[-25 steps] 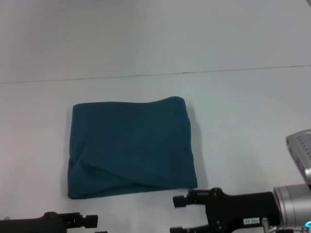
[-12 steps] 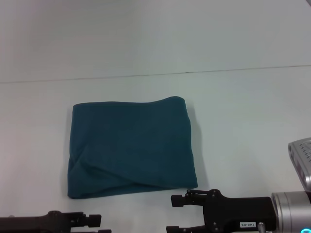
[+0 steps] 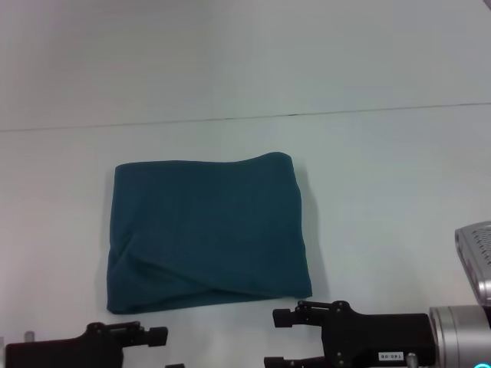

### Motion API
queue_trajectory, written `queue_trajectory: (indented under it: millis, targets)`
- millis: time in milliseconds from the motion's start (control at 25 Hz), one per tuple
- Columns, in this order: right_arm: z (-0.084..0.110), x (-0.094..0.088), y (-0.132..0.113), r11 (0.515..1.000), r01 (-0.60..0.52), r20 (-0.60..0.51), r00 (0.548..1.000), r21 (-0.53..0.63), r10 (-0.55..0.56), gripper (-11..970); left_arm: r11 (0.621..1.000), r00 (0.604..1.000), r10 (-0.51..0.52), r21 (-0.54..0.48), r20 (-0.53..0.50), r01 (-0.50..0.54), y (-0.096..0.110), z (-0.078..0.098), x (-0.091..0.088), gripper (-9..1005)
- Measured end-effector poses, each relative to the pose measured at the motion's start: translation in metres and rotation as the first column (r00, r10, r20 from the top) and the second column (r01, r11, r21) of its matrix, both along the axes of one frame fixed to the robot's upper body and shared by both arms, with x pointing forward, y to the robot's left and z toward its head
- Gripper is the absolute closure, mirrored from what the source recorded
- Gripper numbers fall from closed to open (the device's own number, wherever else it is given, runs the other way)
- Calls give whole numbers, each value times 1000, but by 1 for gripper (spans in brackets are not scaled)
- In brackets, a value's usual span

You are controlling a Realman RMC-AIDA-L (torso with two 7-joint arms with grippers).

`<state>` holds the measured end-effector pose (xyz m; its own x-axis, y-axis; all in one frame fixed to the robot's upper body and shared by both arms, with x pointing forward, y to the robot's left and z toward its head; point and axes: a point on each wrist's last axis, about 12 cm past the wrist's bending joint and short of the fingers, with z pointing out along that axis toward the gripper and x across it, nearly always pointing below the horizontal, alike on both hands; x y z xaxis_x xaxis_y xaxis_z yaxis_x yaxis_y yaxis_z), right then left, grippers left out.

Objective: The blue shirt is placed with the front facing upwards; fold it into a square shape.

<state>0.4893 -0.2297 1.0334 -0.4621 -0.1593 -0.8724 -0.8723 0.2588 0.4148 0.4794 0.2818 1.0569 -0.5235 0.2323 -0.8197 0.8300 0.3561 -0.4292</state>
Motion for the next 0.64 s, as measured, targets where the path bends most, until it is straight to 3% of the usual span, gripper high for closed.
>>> queue_trajectory:
  millis: [640]
  targets:
    - [-2, -1, 1, 1000, 1, -6, 1000, 2, -1, 78, 1000, 1000, 4, -3, -2, -4, -2, -2, 3, 273]
